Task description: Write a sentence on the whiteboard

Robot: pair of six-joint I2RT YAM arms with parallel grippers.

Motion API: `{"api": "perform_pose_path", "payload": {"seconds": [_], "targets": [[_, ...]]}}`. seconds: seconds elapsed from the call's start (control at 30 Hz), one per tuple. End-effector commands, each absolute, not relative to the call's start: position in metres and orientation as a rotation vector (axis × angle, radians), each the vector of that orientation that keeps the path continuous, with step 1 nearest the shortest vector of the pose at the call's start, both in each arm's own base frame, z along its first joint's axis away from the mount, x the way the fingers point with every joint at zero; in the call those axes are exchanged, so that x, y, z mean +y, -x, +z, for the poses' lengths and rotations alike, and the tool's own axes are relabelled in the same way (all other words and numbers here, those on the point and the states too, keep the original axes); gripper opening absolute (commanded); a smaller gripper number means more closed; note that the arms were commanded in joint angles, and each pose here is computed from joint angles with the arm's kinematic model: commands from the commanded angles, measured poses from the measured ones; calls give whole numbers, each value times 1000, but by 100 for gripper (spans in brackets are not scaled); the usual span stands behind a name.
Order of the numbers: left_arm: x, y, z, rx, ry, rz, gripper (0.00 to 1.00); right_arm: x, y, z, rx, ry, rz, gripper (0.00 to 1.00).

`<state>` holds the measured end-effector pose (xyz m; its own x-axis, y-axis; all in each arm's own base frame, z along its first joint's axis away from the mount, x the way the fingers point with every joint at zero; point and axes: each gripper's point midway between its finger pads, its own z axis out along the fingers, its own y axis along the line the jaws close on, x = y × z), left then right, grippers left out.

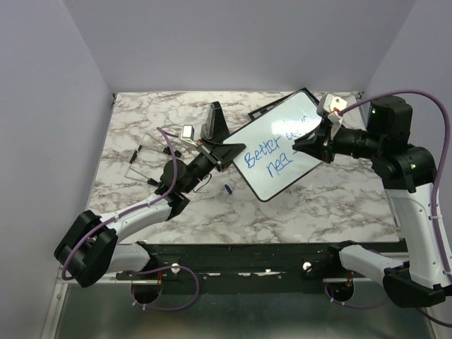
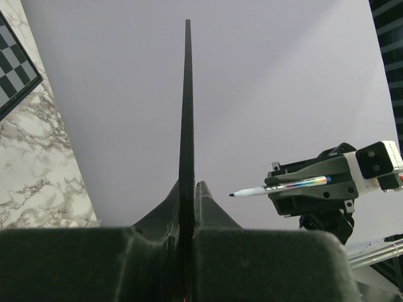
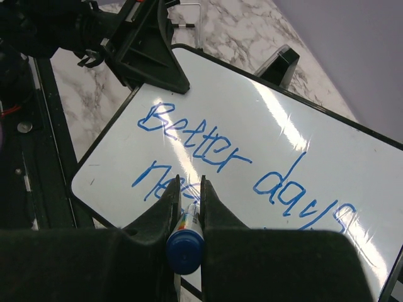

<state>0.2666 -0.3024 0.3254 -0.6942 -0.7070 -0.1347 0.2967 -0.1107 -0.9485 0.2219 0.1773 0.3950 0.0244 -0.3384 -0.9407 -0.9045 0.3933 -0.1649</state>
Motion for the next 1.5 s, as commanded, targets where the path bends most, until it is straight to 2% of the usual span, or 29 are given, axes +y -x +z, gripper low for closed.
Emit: {"api": "perform_pose_path", "payload": {"seconds": [0.0,1.47], "targets": [[-287,-246,385,1243,380,-2011,0,180,-219,397,1534,1152,667,1],[-281,-241,385,1235,359,-2018,0,175,-236,391,1551,1125,641,1]]}}
